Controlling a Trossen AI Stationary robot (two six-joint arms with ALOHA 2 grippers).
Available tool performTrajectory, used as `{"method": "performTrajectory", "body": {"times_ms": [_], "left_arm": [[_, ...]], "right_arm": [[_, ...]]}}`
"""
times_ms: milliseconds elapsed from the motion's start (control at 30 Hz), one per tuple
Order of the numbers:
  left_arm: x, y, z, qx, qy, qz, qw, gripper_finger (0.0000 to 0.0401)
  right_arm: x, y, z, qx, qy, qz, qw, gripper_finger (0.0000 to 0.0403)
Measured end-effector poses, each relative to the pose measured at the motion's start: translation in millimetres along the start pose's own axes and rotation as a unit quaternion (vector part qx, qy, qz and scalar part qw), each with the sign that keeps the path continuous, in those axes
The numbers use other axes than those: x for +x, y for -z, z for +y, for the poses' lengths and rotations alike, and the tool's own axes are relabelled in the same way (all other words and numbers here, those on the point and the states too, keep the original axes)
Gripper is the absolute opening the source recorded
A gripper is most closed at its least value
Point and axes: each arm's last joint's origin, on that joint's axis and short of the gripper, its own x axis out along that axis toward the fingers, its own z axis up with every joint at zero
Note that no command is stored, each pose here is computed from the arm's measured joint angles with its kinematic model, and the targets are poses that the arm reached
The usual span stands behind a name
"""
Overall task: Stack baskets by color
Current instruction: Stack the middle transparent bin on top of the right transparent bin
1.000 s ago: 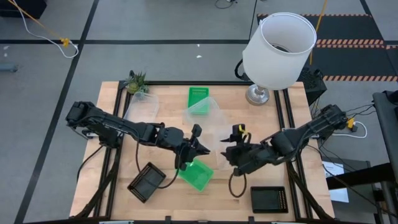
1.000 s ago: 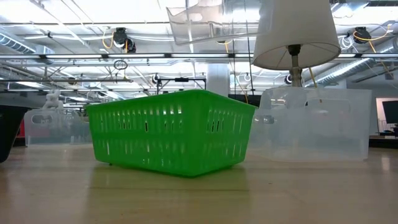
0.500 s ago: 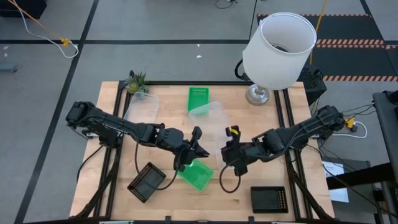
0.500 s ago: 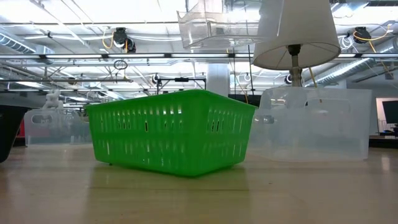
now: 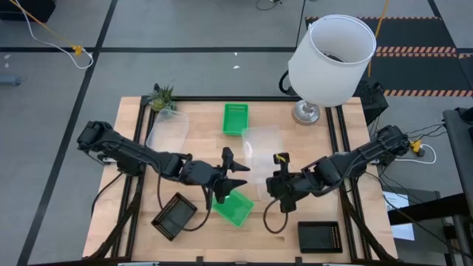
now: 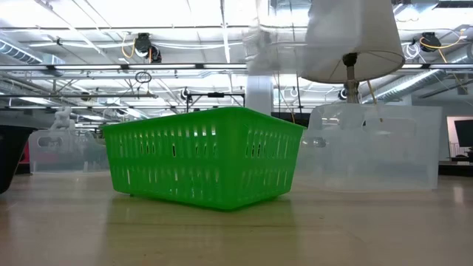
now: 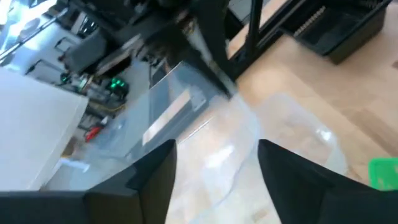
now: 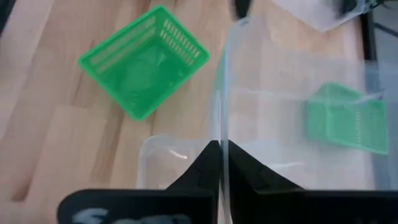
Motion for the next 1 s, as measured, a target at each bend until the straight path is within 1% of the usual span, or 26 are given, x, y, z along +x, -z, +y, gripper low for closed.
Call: {"method": "performTrajectory", "body": {"times_ms": [100, 200, 400, 500, 600, 667, 800, 1000], "left_arm": [[-9, -6, -3, -0.009, -0.012, 0.012, 1.000, 0.0239], [-19, -8, -9, -0.025, 0.000, 0.030, 0.999, 0.0235], [-27, -8, -22, -0.051, 0.013, 0.064, 0.997, 0.0198], [-29, -6, -27, -0.083, 0.026, 0.081, 0.993, 0.0178], [-31, -6, -30, -0.125, 0.024, 0.092, 0.988, 0.0160], [-33, -9, -34, -0.141, 0.026, 0.089, 0.986, 0.0148], [-38, -15, -41, -0.164, 0.035, 0.075, 0.983, 0.0128], [-41, -21, -44, -0.196, 0.036, 0.063, 0.978, 0.0110]], "right_arm": [[-3, 3, 8, 0.003, -0.009, 0.008, 1.000, 0.0003], [-7, 6, 17, 0.014, -0.014, 0.009, 1.000, 0.0004], [-18, 12, 39, 0.005, -0.009, -0.005, 1.000, 0.0002], [-24, 15, 50, 0.001, 0.004, -0.016, 1.000, 0.0002], [-30, 19, 58, 0.001, 0.018, -0.026, 1.000, 0.0003], [-33, 22, 63, 0.009, 0.022, -0.030, 0.999, 0.0003], [-27, 33, 72, 0.010, 0.034, -0.024, 0.999, 0.0003], [-7, 52, 80, -0.004, 0.043, 0.001, 0.999, 0.0003]]}}
